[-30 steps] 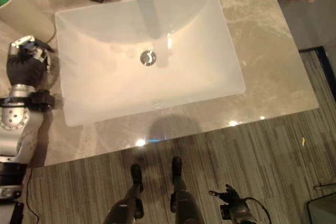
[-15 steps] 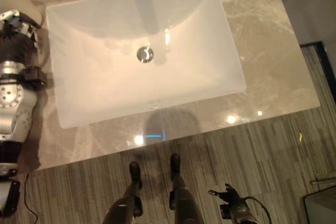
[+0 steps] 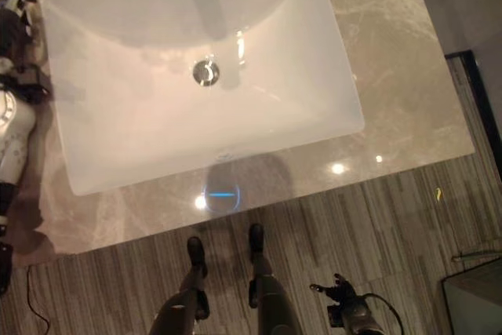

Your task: Put brush and paste in cup on sink, flatten towel.

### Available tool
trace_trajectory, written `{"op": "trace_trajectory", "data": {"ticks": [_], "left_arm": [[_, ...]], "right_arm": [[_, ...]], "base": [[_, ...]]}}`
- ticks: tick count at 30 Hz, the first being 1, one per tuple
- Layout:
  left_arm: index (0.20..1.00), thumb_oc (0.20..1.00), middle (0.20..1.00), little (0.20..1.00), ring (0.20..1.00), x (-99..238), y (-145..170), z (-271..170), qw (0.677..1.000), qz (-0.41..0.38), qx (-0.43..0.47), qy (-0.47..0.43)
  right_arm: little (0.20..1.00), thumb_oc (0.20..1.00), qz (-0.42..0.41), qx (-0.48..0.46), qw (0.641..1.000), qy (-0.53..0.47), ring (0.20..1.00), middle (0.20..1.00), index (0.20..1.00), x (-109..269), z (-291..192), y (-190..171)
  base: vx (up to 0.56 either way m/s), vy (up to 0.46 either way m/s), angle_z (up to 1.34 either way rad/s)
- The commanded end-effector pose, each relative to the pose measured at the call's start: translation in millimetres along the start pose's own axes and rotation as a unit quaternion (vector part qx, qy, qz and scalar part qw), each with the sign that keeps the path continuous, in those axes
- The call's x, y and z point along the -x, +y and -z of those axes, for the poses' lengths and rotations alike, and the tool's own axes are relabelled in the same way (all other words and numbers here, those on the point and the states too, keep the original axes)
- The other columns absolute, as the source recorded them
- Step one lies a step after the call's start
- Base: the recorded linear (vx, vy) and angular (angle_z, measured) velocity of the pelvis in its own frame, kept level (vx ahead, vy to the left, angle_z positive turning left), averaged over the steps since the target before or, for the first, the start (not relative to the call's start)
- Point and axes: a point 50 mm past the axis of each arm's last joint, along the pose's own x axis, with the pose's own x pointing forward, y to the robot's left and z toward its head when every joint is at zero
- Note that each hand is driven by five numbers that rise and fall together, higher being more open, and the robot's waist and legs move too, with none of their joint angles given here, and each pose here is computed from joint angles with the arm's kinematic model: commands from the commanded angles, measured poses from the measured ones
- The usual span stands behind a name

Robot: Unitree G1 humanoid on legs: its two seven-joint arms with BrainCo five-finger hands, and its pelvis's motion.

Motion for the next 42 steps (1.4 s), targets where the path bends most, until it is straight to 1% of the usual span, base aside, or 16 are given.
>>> {"op": "trace_trajectory", "data": {"ticks": [1,5,8,9,10,13,14,16,19,23,27,28,32,35,42], "left_arm": [[0.2,0.2,0.2,0.2,0.2,-9.2,10.1,-17.6,0.999,-0.014,-0.004,-0.037],[0.2,0.2,0.2,0.2,0.2,14.8,-2.0,-10.0,0.999,0.04,0.013,-0.033],[0.2,0.2,0.2,0.2,0.2,34.4,0.5,-2.7,0.997,0.065,0.02,-0.022],[0.2,0.2,0.2,0.2,0.2,42.1,2.8,-0.4,0.997,0.068,0.022,-0.018],[0.2,0.2,0.2,0.2,0.2,42.3,3.0,-0.3,0.997,0.067,0.022,-0.017],[0.2,0.2,0.2,0.2,0.2,60.4,15.7,7.9,0.998,0.062,0.025,-0.001],[0.2,0.2,0.2,0.2,0.2,61.0,16.3,8.0,0.998,0.061,0.024,0.0],[0.2,0.2,0.2,0.2,0.2,68.6,26.8,9.9,0.998,0.053,0.017,0.007],[0.2,0.2,0.2,0.2,0.2,70.2,39.6,8.7,0.999,0.037,0.004,0.006],[0.2,0.2,0.2,0.2,0.2,66.6,48.3,6.5,1.0,0.024,-0.006,0.003],[0.2,0.2,0.2,0.2,0.2,50.1,54.7,1.7,1.0,0.009,-0.015,-0.005],[0.2,0.2,0.2,0.2,0.2,49.4,54.2,1.6,1.0,0.01,-0.014,-0.005],[0.2,0.2,0.2,0.2,0.2,22.6,49.6,-9.0,1.0,0.001,-0.005,-0.019],[0.2,0.2,0.2,0.2,0.2,10.3,48.4,-16.8,0.999,-0.012,-0.006,-0.033],[0.2,0.2,0.2,0.2,0.2,-4.5,44.2,-20.1,0.999,-0.018,-0.017,-0.031]], "right_arm": [[1.0,1.0,0.024,-0.016,1.0,0.002,1.0,1.0,1.0,1.7,5.0,-14.6],[1.0,1.0,0.02,-0.017,1.0,0.009,1.0,1.0,1.0,2.7,10.3,-11.0],[1.0,1.0,0.021,-0.02,0.999,0.013,1.0,1.0,1.0,2.9,12.2,-12.3],[1.0,1.0,0.022,-0.018,1.0,0.014,1.0,1.0,1.0,3.1,13.0,-12.8],[1.0,1.0,0.022,-0.017,1.0,0.014,1.0,1.0,1.0,3.1,13.0,-12.9],[1.0,1.0,0.024,-0.019,0.999,0.018,1.0,1.0,1.0,3.7,15.6,-14.9],[1.0,1.0,0.023,-0.018,0.999,0.018,1.0,1.0,1.0,3.7,15.7,-15.0],[1.0,1.0,0.026,-0.017,0.999,0.022,1.0,1.0,1.0,4.5,18.8,-17.4],[1.0,1.0,0.029,-0.012,0.999,0.03,1.0,1.0,1.0,6.0,25.0,-21.8],[1.0,1.0,0.036,-0.016,0.999,0.035,1.0,1.0,1.0,7.1,29.0,-27.7],[1.0,1.0,0.046,-0.011,0.998,0.044,1.0,1.0,1.0,8.5,33.3,-37.7],[1.0,1.0,0.046,-0.012,0.998,0.044,1.0,1.0,1.0,8.5,33.3,-37.6],[1.0,1.0,0.047,-0.002,0.997,0.053,1.0,1.0,1.0,9.3,36.6,-40.9],[1.0,1.0,0.044,-0.005,0.998,0.051,1.0,1.0,1.0,9.3,36.6,-39.3],[1.0,1.0,0.041,-0.008,0.998,0.051,1.0,1.0,1.0,8.9,35.7,-37.2]], "base": [[0.0,0.0,0.0],[0.0,0.0,0.0],[0.0,0.0,0.0],[0.0,0.0,0.0],[-0.01,0.01,0.05],[-0.02,0.023,0.06],[-0.02,0.027,0.05],[-0.03,0.031,0.16],[-0.03,0.033,0.15],[-0.02,0.033,0.05],[-0.03,0.04,0.03],[-0.02,0.04,0.02],[-0.01,0.038,0.04],[0.0,0.009,-0.02],[0.01,0.014,-0.04]]}}
